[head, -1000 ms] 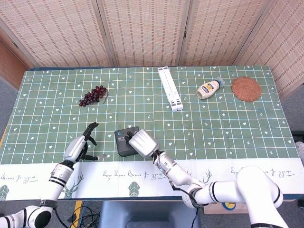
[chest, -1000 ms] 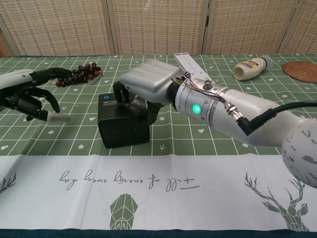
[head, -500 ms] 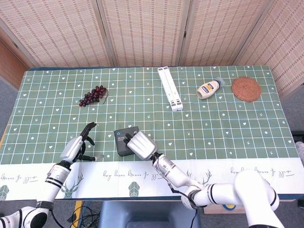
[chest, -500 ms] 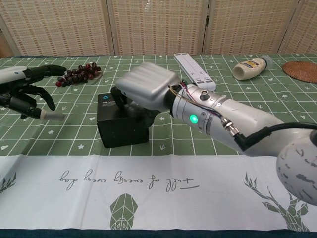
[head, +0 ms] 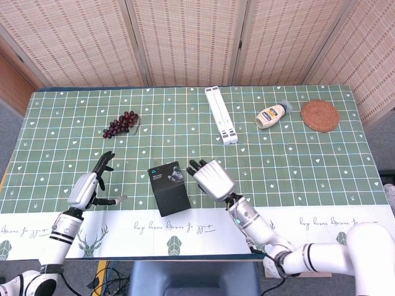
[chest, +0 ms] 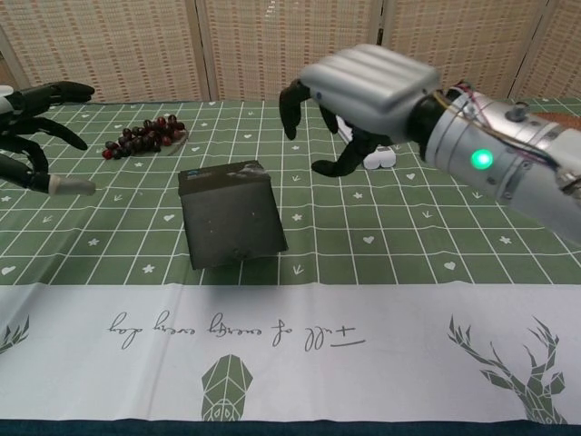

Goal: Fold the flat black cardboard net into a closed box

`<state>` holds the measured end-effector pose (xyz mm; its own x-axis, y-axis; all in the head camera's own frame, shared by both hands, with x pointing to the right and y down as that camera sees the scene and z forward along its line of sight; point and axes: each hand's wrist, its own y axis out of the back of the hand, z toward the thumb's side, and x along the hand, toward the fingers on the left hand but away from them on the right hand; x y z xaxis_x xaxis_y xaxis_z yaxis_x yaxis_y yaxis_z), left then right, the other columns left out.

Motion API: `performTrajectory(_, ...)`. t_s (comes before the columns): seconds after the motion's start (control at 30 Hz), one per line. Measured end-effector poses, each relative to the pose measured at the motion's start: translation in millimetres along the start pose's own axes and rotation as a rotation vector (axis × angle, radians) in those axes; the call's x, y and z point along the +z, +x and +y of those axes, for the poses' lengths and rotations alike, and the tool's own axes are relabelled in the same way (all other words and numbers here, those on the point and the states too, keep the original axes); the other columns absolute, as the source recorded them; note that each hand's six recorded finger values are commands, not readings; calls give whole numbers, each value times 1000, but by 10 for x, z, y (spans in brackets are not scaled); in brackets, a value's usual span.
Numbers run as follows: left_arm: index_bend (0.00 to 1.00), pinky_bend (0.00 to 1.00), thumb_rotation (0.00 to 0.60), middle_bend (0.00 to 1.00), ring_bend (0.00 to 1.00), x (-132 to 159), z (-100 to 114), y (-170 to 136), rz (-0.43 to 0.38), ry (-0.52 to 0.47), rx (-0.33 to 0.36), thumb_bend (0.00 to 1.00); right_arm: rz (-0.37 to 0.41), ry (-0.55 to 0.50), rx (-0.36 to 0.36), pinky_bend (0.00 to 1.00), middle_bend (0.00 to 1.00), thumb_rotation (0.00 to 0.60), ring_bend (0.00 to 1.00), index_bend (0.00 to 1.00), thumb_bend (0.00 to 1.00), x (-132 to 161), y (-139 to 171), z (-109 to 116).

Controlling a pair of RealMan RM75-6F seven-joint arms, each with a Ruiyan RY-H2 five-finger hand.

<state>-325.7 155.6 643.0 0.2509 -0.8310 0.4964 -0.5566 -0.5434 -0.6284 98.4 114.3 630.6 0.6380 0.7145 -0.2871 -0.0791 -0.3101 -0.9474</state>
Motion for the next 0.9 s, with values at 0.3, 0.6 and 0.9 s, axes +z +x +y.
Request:
performTrajectory(0.3, 0, 425, 600, 0, 155, -193, 262, -155, 21, 267, 136, 95, -153, -30, 34, 736, 356, 600, 455, 414, 314, -784, 788, 181)
performTrajectory(0.6, 27, 385, 600, 0, 142, -500, 482, -551, 101, 408, 236, 95, -315, -67, 46, 700, 394, 600, 439, 414, 327, -1386, 1762, 188)
performTrajectory(0.9, 27, 340, 600, 0, 131, -626, 558, -912, 154, 526, 250, 95, -472, -74, 33, 694, 416, 600, 439, 414, 340, -1768, 2668, 69)
